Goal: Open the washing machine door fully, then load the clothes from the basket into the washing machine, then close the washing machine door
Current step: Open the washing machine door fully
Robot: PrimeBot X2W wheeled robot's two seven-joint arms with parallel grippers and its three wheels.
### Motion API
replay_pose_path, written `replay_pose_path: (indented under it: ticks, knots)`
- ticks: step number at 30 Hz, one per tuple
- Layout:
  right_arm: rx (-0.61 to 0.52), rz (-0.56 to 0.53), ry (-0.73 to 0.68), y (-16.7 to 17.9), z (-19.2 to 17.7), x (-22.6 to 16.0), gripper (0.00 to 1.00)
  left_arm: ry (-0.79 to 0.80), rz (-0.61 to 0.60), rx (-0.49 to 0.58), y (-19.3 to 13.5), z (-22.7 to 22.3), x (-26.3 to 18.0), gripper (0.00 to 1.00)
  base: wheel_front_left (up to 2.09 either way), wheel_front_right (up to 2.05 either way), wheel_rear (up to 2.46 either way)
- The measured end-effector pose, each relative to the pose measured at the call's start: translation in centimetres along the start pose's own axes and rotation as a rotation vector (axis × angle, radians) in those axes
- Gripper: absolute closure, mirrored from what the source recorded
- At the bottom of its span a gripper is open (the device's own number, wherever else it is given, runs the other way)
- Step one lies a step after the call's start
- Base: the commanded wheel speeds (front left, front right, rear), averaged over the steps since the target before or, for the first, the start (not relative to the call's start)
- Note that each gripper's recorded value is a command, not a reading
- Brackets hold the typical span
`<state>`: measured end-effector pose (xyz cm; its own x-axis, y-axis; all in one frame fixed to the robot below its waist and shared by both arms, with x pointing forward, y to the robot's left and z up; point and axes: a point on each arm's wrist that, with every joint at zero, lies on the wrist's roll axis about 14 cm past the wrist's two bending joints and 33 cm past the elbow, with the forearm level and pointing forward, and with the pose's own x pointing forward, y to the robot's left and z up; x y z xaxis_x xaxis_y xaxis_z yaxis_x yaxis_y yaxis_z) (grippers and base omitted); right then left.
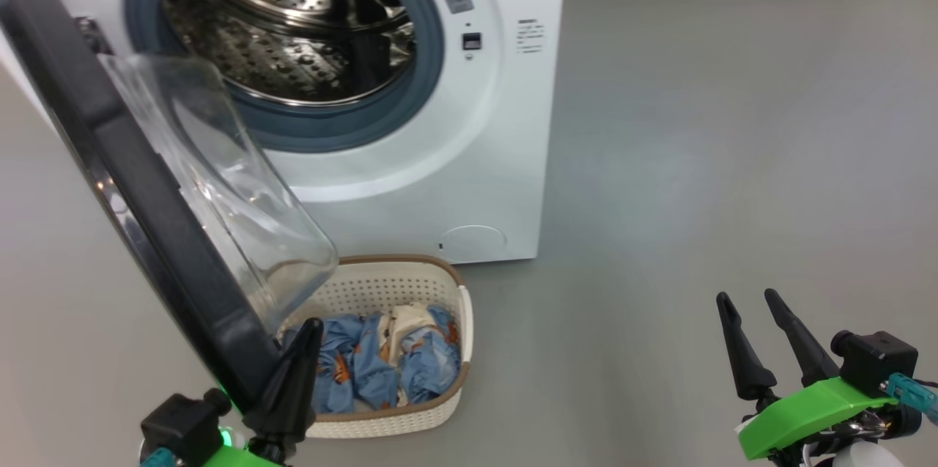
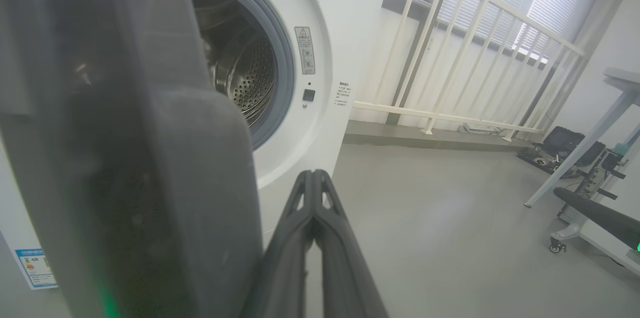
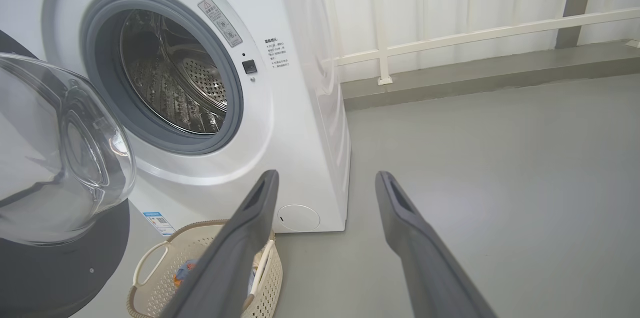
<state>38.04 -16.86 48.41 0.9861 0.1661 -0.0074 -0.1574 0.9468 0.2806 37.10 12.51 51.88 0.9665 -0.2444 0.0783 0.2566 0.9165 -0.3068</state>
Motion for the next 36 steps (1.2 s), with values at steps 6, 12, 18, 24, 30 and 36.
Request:
replay_pose_path:
  ticks: [6,12,18,24,30,36]
  knots:
    - [0.006,0.045,0.013,1.6,-0.5,1.0,0.00,-0.010,0.067,0.011,2.0,0.6,-1.6,1.00,0.00,0.00,0.00]
    - [0.013,0.104,0.026,3.7,-0.9,2.3,0.00,-0.027,0.171,0.019,4.7,1.4,-3.7,1.00,0.00,0.00,0.00]
    - [0.021,0.145,0.033,5.3,-1.2,3.2,0.00,-0.058,0.305,0.021,8.4,2.7,-5.8,1.00,0.00,0.00,0.00]
    - [0.027,0.179,0.044,6.7,-1.7,3.8,0.00,-0.076,0.399,0.024,11.1,3.6,-7.7,1.00,0.00,0.00,0.00]
    - [0.033,0.205,0.050,7.7,-2.0,4.4,0.00,-0.088,0.471,0.021,13.2,4.4,-9.4,1.00,0.00,0.00,0.00]
    - [0.045,0.219,0.072,8.4,-2.9,5.0,0.00,-0.083,0.535,0.037,15.9,5.0,-10.3,1.00,0.00,0.00,0.00]
